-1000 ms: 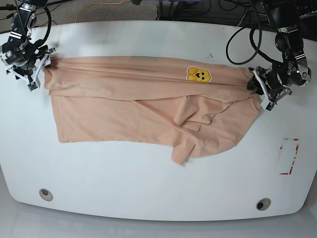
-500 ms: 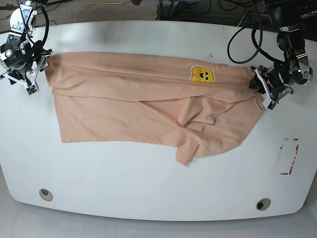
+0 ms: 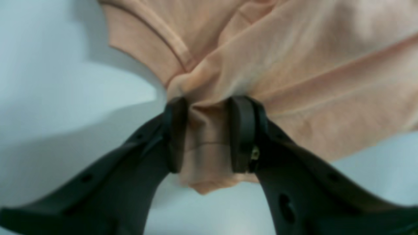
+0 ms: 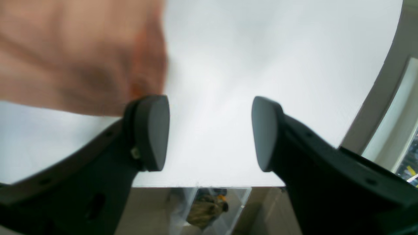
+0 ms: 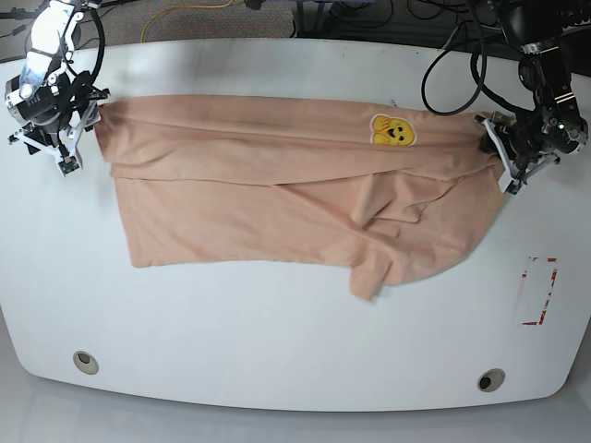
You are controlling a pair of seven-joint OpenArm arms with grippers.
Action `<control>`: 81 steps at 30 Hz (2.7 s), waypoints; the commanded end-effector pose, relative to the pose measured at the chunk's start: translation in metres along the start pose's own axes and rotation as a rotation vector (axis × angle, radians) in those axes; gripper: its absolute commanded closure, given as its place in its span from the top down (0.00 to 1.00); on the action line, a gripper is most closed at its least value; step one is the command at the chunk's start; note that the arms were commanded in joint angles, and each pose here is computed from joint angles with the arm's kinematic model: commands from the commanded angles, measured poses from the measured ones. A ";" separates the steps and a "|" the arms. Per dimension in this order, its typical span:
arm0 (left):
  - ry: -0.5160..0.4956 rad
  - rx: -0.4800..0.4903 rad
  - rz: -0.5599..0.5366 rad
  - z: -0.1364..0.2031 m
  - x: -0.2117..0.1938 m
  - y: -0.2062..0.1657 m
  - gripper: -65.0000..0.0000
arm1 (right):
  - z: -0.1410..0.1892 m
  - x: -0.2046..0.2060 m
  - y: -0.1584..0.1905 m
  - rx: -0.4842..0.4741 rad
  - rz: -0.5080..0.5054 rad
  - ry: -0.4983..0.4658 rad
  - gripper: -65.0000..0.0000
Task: Fold the T-shirt properly
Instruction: 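Release the shirt and reposition both grippers along its edge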
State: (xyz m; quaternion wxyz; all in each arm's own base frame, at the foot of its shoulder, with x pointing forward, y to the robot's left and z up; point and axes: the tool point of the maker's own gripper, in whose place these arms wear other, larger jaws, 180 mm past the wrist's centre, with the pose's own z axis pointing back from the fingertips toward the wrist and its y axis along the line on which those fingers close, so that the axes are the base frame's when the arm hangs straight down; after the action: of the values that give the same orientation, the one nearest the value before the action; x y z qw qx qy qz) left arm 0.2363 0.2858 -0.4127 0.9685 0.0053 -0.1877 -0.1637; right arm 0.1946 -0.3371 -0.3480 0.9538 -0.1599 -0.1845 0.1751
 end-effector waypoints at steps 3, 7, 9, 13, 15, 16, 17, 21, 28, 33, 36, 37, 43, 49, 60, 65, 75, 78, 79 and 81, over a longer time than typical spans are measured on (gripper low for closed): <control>-0.057 0.052 -0.035 0.021 0.031 0.004 0.33 | 0.007 0.034 -0.002 -0.020 -0.029 -0.101 0.58; -0.077 0.069 -0.059 0.037 0.045 0.004 0.33 | 0.007 0.049 0.001 -0.010 -0.059 -0.141 0.58; -0.076 0.078 -0.067 0.042 0.049 0.004 0.33 | 0.007 0.053 0.001 -0.012 -0.064 -0.151 0.58; -0.106 0.110 -0.091 0.056 0.062 0.006 0.33 | 0.006 0.056 0.005 0.000 -0.076 -0.159 0.58; -0.129 0.129 -0.097 0.063 0.067 0.008 0.33 | 0.005 0.056 0.008 0.006 -0.079 -0.160 0.58; -0.136 0.139 -0.096 0.066 0.068 0.010 0.33 | 0.005 0.056 0.009 0.009 -0.082 -0.161 0.58; -0.141 0.146 -0.093 0.068 0.069 0.012 0.33 | 0.005 0.056 0.010 0.010 -0.083 -0.161 0.58; -0.166 0.147 -0.084 0.073 0.072 0.014 0.33 | 0.003 0.062 0.019 0.032 -0.057 -0.166 0.58; -0.203 0.192 -0.004 0.087 0.068 0.039 0.33 | 0.002 0.070 0.028 0.053 -0.032 -0.182 0.58; -0.201 0.159 -0.007 0.078 0.074 0.032 0.33 | 0.005 0.094 0.029 0.055 -0.065 -0.243 0.58; -0.160 0.127 -0.015 0.067 0.064 0.025 0.33 | 0.007 0.103 0.028 0.056 -0.076 -0.266 0.58; -0.125 0.118 -0.023 0.060 0.056 0.021 0.33 | 0.008 0.110 0.026 0.053 -0.080 -0.283 0.58; 0.005 0.140 -0.052 0.049 0.020 0.016 0.33 | 0.000 0.131 0.027 0.085 -0.104 -0.309 0.58; 0.099 0.164 -0.060 0.046 -0.011 0.018 0.33 | -0.016 0.153 0.025 0.137 -0.153 -0.365 0.58; 0.081 0.186 -0.085 0.050 -0.009 0.026 0.33 | -0.051 0.192 0.019 0.247 -0.260 -0.441 0.58; 0.098 0.207 -0.091 0.052 -0.013 0.030 0.33 | -0.056 0.190 0.016 0.257 -0.262 -0.413 0.58; -0.039 0.221 -0.084 0.075 0.015 0.029 0.33 | -0.009 0.157 0.034 0.151 -0.155 -0.325 0.58; -0.056 0.210 -0.092 0.073 0.021 0.024 0.33 | 0.004 0.143 0.042 0.124 -0.132 -0.308 0.58; -0.058 0.202 -0.089 0.070 0.021 0.020 0.32 | 0.007 0.136 0.046 0.120 -0.124 -0.297 0.58; -0.069 0.192 -0.076 0.065 0.024 0.013 0.32 | 0.009 0.124 0.053 0.120 -0.115 -0.280 0.58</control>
State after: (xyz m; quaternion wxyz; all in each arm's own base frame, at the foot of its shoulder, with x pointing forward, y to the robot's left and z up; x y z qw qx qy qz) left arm 0.2305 0.2988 -0.3463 0.9533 0.0983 -0.2185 -0.1839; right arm 0.2967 -0.2341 -0.3303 0.9372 -0.0451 -0.3129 0.1475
